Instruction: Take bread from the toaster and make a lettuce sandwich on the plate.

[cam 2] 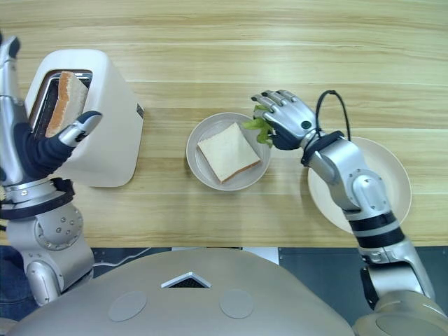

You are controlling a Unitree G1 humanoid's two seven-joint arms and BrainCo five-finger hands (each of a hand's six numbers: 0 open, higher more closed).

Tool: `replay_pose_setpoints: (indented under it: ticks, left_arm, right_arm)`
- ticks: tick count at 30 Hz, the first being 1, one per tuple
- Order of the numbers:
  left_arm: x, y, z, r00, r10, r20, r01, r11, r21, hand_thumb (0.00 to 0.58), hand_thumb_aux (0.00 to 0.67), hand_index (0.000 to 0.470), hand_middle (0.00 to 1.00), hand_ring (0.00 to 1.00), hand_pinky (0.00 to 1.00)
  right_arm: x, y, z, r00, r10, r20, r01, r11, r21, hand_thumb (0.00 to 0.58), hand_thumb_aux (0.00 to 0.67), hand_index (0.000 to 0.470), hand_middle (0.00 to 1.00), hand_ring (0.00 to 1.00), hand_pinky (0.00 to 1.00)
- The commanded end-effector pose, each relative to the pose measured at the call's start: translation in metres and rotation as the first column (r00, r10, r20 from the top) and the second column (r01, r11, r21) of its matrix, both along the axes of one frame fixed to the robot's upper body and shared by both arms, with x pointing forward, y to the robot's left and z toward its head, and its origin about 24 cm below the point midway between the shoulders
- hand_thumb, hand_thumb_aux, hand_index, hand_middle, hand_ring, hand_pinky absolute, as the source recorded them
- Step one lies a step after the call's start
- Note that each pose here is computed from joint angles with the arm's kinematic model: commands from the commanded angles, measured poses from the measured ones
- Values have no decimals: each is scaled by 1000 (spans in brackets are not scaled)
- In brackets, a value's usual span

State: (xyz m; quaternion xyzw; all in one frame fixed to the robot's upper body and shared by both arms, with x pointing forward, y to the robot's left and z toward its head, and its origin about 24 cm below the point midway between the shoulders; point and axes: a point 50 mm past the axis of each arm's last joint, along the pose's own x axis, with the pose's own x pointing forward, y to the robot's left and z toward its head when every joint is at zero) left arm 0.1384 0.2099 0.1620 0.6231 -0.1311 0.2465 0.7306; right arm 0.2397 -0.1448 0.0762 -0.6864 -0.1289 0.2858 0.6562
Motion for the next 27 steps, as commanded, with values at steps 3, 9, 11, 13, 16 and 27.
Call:
replay_pose_setpoints:
  ticks: [3,9,11,13,16,27]
  left_arm:
    - [-4,16,-20,992,60,-114,-63,998,-26,0,0,0,0,0,0]
    - [-7,26,-47,957,106,-272,-123,992,-44,0,0,0,0,0,0]
    - [-6,25,-51,953,100,-287,-120,991,-51,0,0,0,0,0,0]
    - [-5,23,-52,952,92,-292,-114,992,-60,0,0,0,0,0,0]
    - [-3,21,-54,951,82,-298,-107,992,-70,0,0,0,0,0,0]
    - [0,21,-59,946,89,-313,-117,990,-72,0,0,0,0,0,0]
  right_arm:
    - [-8,21,-12,998,43,-44,-42,999,34,580,670,470,0,0,0]
    - [-18,30,-36,988,83,-129,-83,997,5,580,670,470,0,0,0]
    - [-20,30,-39,986,95,-137,-97,995,-8,580,670,470,0,0,0]
    - [-23,34,-41,982,118,-146,-120,993,-11,580,670,470,0,0,0]
    - [-26,38,-39,981,134,-138,-135,991,1,580,670,470,0,0,0]
    - [-23,44,-16,993,114,-34,-109,986,129,0,0,0,0,0,0]
